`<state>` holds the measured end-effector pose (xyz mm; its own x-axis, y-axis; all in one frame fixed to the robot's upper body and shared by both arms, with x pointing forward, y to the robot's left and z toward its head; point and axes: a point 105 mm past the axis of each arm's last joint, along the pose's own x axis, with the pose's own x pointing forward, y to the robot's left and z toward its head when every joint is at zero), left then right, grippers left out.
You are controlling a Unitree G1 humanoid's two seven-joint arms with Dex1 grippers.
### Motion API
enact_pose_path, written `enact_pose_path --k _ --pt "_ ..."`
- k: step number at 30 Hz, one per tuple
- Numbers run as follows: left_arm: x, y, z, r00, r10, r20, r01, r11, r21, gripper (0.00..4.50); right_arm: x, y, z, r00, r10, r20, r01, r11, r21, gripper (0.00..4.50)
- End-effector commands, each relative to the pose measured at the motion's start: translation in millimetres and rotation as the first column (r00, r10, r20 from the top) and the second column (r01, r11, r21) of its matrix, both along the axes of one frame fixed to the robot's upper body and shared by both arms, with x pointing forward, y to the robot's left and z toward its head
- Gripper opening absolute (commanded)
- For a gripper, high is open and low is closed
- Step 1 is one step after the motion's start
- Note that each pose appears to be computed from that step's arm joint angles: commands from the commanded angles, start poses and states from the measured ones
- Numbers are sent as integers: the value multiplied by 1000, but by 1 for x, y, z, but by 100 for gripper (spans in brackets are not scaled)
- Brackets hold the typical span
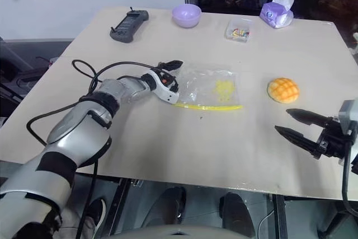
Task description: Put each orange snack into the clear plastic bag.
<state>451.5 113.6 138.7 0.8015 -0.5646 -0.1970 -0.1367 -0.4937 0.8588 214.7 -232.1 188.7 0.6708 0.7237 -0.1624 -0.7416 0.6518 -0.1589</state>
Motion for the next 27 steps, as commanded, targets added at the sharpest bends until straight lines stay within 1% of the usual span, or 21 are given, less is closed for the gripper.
enact_pose_path --k 1,4,6,8,9,10,13,15,19,20,22,23,24,27 --pt "-9 -26 -17 989 -147 3 144 972 186 449 -1 0 6 999 0 37 1 1000 -11 281" --pt "-11 -32 -17 984 -177 1 174 970 169 449 -1 0 6 999 -2 39 3 1000 -12 281" --pt "-14 -36 -19 982 -186 -19 187 974 129 449 -2 0 6 999 -4 39 5 1000 -11 281" --pt "-20 -42 -26 974 -220 -58 226 965 130 449 -2 1 4 999 -6 37 6 1000 -10 281" --pt "-22 -45 -28 969 -238 -66 245 960 134 396 -2 1 3 999 -5 36 6 1000 -10 281" --pt "-23 -47 -29 966 -248 -69 256 957 136 369 -2 2 3 999 -5 35 5 1000 -11 281" --pt "-26 -60 -22 951 -308 -27 309 943 126 238 -2 2 2 999 -4 35 5 1000 -9 281" --pt "-27 -68 -18 944 -329 -12 328 938 110 167 -1 2 2 999 -5 35 5 1000 -9 281" --pt "-28 -71 -26 950 -310 -49 313 943 114 167 0 1 2 999 -6 37 6 1000 -10 281" --pt "-28 -72 -27 949 -310 -55 315 942 115 122 1 1 2 999 -6 37 6 1000 -10 281" --pt "-29 -73 -29 948 -312 -60 317 942 113 68 1 1 2 999 -6 38 6 1000 -11 281" --pt "-29 -74 -29 948 -313 -60 318 942 110 25 1 1 2 999 -6 38 6 1000 -11 281" --pt "-30 -74 -28 947 -316 -57 321 941 104 8 1 1 2 999 -6 38 6 1000 -11 281" --pt "-31 -76 -24 946 -322 -49 324 945 52 8 1 1 2 999 -6 38 6 1000 -11 281"
